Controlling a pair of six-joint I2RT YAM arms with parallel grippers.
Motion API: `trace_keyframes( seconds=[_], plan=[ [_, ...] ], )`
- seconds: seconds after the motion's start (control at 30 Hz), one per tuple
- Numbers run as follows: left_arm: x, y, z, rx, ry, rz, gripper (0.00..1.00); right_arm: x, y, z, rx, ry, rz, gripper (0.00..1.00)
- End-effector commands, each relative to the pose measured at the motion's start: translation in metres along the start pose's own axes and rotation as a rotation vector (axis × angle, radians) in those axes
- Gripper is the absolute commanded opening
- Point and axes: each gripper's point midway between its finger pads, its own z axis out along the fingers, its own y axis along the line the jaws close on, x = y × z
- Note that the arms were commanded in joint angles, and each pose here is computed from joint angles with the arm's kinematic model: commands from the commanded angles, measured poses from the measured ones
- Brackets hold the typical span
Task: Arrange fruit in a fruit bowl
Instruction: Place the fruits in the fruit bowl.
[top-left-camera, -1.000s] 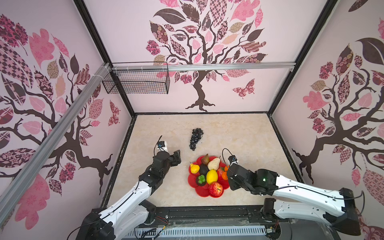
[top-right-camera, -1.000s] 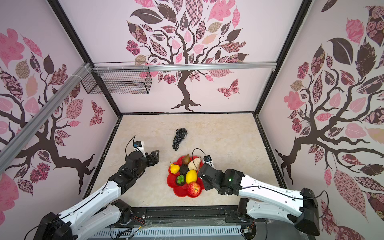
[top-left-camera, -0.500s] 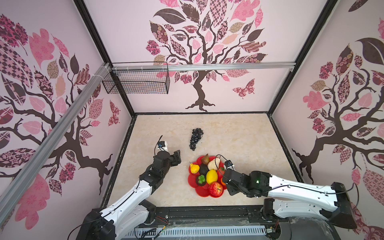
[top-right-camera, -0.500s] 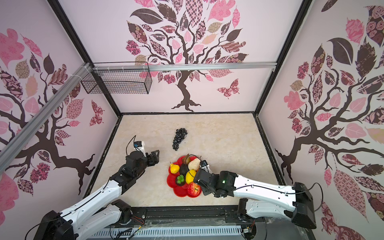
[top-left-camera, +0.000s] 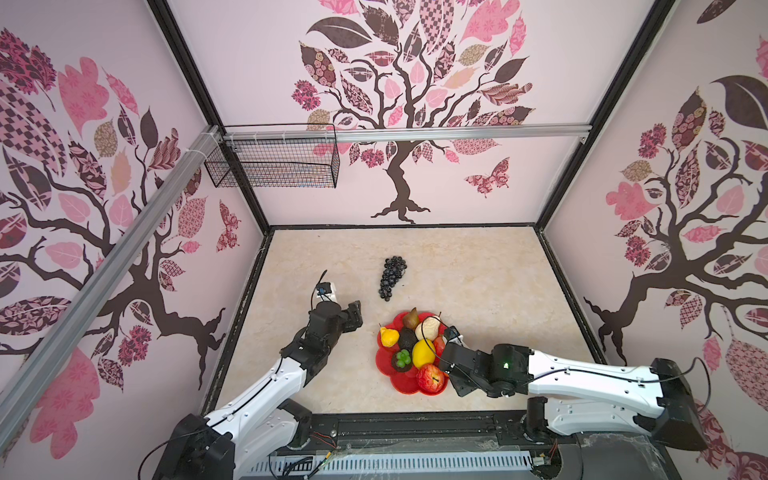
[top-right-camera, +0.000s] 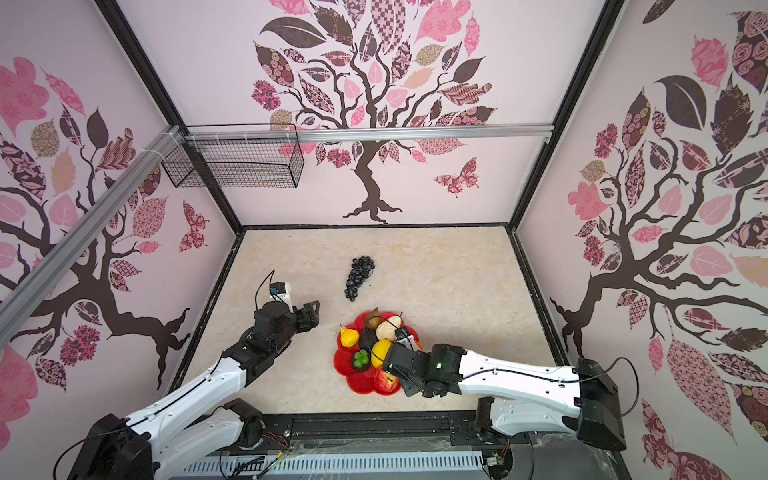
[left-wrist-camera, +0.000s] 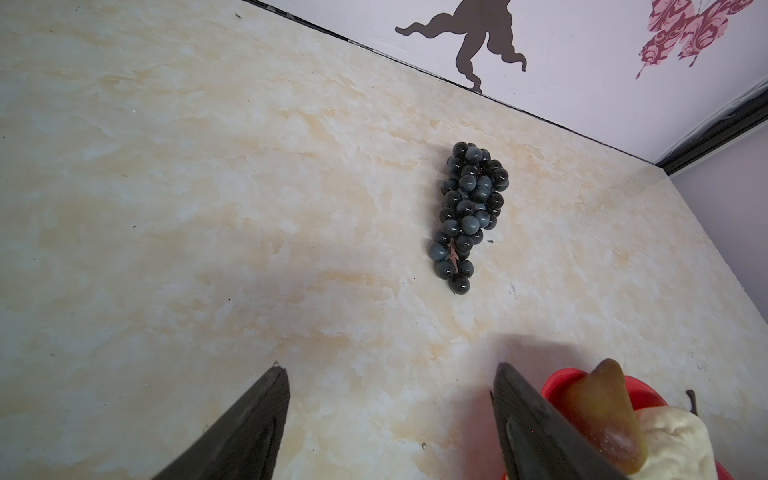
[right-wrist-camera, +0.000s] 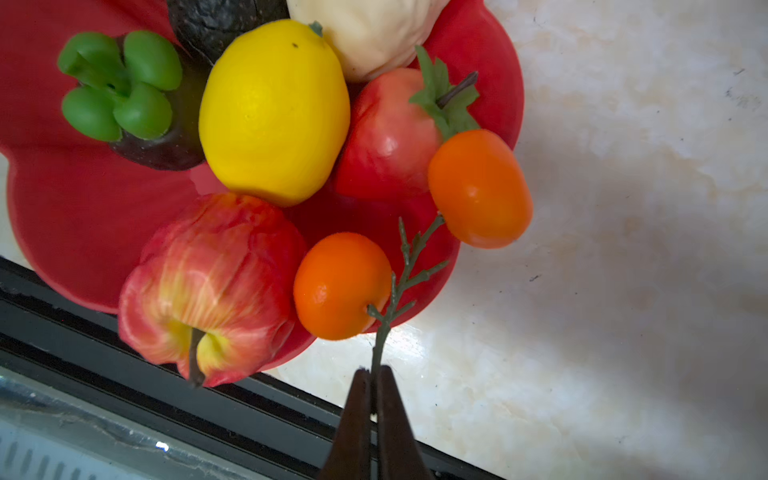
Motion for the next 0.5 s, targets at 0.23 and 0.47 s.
trace_keyframes(
  seconds=[0.23,0.47],
  plan=[
    [0.0048,0.0038,0.0014,0.001,0.001,0.004,0.8,-0.0029,0.0053,-0.0074,-0.014,-0.001,-0.016,0.24],
    [0.0037,0.0038,-0.0002,0.002,-0.003,0.003,0.8,-0.01,0.0039,-0.0134,-0.024,-0.047,0.018,0.31]
  ],
)
